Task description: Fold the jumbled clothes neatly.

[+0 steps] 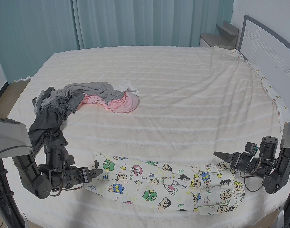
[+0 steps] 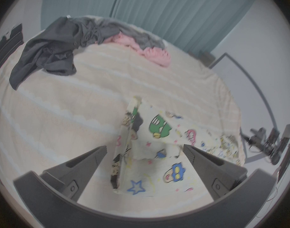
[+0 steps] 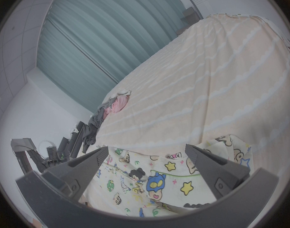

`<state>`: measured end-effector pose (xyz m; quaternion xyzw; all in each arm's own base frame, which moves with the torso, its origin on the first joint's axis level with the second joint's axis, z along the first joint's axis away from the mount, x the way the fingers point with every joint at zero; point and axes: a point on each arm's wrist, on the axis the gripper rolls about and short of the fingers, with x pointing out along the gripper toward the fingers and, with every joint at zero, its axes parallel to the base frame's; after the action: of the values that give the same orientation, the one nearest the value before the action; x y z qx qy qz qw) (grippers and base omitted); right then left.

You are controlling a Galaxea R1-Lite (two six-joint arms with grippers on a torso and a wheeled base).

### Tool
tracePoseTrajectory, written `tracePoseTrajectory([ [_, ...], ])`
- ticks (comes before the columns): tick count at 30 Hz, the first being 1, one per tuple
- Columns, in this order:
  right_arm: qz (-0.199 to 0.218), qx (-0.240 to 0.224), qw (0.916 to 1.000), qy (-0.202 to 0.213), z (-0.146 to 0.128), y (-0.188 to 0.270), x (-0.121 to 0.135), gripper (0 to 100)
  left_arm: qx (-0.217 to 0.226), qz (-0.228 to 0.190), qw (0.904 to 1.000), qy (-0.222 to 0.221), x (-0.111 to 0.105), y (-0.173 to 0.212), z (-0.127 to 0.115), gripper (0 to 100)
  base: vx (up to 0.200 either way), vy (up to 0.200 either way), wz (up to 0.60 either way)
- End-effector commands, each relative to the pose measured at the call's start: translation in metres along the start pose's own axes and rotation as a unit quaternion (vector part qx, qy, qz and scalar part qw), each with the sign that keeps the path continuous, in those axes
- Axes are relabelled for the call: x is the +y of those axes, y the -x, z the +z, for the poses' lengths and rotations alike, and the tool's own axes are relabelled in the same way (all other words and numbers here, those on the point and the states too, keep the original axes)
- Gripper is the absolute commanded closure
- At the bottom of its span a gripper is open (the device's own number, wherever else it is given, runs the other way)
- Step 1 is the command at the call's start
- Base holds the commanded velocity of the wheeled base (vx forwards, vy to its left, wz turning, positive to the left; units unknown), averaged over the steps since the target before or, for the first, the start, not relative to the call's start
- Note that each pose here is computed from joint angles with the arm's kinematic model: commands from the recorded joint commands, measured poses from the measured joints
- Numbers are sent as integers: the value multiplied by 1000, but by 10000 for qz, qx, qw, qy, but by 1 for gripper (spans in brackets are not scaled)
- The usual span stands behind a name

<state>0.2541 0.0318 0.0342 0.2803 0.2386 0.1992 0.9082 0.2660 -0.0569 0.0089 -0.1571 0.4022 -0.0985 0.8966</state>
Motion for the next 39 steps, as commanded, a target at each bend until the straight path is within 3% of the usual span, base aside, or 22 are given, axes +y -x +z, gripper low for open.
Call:
tracePoseTrajectory([
  [1,452,-397,9980,-218,22,17,13,0,239,213,9968,-737,-7,-19,44,0,0,0,0],
  [7,448,-419,9979,-216,23,18,13,0,462,268,9927,-1085,1,-40,39,0,0,0,0],
  [39,400,-363,9983,-211,20,17,11,0,820,-126,9907,-1081,-2,-71,26,0,0,0,0],
])
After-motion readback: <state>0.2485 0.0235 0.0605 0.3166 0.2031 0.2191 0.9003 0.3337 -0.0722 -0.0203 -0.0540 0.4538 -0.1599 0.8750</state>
